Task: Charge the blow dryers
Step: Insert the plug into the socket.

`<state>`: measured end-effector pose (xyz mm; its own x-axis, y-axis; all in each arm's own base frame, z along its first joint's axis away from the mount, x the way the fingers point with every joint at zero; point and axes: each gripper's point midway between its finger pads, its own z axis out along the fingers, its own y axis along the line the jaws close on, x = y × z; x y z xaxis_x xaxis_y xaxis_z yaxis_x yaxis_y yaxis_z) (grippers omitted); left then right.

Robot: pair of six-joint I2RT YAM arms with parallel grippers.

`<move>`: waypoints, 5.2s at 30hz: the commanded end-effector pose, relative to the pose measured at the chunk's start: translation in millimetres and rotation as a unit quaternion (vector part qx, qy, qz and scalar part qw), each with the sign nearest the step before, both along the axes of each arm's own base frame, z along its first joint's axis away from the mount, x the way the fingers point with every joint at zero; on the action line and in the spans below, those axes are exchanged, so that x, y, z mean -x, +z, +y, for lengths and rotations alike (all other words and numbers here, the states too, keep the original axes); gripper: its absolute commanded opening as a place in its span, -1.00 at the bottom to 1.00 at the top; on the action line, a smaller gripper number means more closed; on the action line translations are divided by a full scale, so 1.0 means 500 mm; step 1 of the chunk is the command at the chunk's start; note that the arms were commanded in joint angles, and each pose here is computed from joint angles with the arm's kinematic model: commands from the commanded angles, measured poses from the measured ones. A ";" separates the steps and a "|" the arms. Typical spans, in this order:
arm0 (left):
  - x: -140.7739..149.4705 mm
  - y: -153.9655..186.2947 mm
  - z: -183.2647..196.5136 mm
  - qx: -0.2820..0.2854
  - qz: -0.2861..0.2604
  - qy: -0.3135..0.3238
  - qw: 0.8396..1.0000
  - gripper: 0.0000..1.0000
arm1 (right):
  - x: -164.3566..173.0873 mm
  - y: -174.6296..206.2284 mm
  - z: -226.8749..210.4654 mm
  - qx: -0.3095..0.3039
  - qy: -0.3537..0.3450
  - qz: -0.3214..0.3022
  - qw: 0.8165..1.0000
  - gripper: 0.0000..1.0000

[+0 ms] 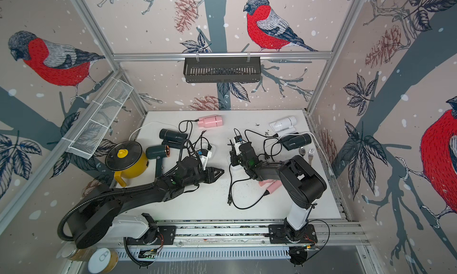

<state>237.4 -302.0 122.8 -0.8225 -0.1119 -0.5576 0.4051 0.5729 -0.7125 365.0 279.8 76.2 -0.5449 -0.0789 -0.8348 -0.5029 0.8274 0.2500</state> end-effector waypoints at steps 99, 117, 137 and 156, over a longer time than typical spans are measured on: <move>-0.002 0.019 0.012 0.006 -0.004 0.016 1.000 -0.29 | 0.035 0.019 -0.018 0.023 -0.030 0.024 0.999 -0.39; -0.002 0.012 0.010 0.005 0.000 0.014 1.000 -0.29 | 0.062 -0.014 -0.044 0.055 -0.044 0.001 0.998 -0.78; -0.007 -0.015 -0.020 0.028 0.037 0.006 0.999 -0.32 | 0.111 -0.043 -0.095 0.027 -0.078 -0.043 0.996 -0.78; -0.085 -0.129 -0.086 0.009 0.124 0.053 0.991 -0.40 | 0.113 -0.034 -0.091 0.008 -0.070 -0.038 0.997 -0.76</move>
